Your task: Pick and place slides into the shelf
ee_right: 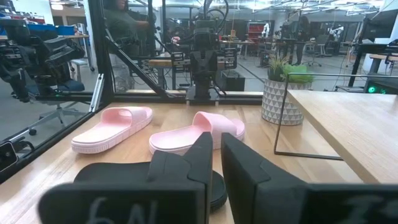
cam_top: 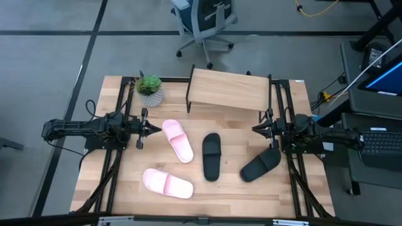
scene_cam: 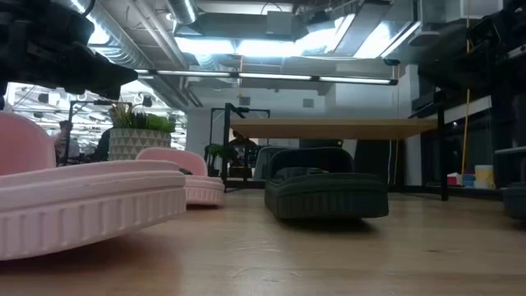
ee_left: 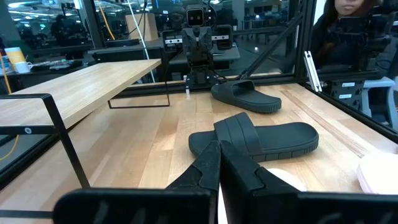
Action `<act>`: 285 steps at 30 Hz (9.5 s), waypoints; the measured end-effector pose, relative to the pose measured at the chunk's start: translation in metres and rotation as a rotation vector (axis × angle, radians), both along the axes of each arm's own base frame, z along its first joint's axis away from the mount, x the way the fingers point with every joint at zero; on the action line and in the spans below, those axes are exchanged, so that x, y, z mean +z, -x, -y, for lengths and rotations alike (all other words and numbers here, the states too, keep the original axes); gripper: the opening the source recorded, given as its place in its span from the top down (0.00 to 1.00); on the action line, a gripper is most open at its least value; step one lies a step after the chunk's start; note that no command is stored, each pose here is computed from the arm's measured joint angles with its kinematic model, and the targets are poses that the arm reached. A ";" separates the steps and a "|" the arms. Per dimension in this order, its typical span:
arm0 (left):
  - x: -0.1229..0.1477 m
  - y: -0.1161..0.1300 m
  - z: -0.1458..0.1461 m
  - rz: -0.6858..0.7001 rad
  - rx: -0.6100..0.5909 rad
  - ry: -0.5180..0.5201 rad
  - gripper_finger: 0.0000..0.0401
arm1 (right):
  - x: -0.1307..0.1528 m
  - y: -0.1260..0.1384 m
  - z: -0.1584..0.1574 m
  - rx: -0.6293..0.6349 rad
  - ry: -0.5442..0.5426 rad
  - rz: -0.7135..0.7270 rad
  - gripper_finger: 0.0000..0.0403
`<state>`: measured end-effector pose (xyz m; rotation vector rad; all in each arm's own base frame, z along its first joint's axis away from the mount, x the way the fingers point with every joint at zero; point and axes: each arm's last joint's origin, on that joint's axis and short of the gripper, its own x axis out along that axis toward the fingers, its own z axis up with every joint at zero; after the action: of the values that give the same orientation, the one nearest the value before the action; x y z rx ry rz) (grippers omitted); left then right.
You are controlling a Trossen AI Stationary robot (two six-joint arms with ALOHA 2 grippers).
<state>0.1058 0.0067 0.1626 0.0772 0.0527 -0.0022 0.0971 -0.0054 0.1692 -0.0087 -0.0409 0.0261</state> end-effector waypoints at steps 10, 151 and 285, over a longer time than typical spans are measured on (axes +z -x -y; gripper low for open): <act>0.000 0.000 0.000 0.000 0.000 0.000 1.00 | 0.000 0.000 0.000 0.000 0.001 -0.001 0.91; -0.003 0.000 -0.001 -0.025 0.044 0.103 1.00 | -0.006 -0.004 0.000 0.001 0.068 -0.070 0.91; 0.022 -0.004 0.003 0.014 0.000 0.226 1.00 | -0.010 -0.011 0.001 0.012 0.116 -0.121 0.98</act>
<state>0.1100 0.0038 0.1846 -0.1488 0.0386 -0.0075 0.1078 -0.0060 0.1595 -0.1231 0.0815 0.0410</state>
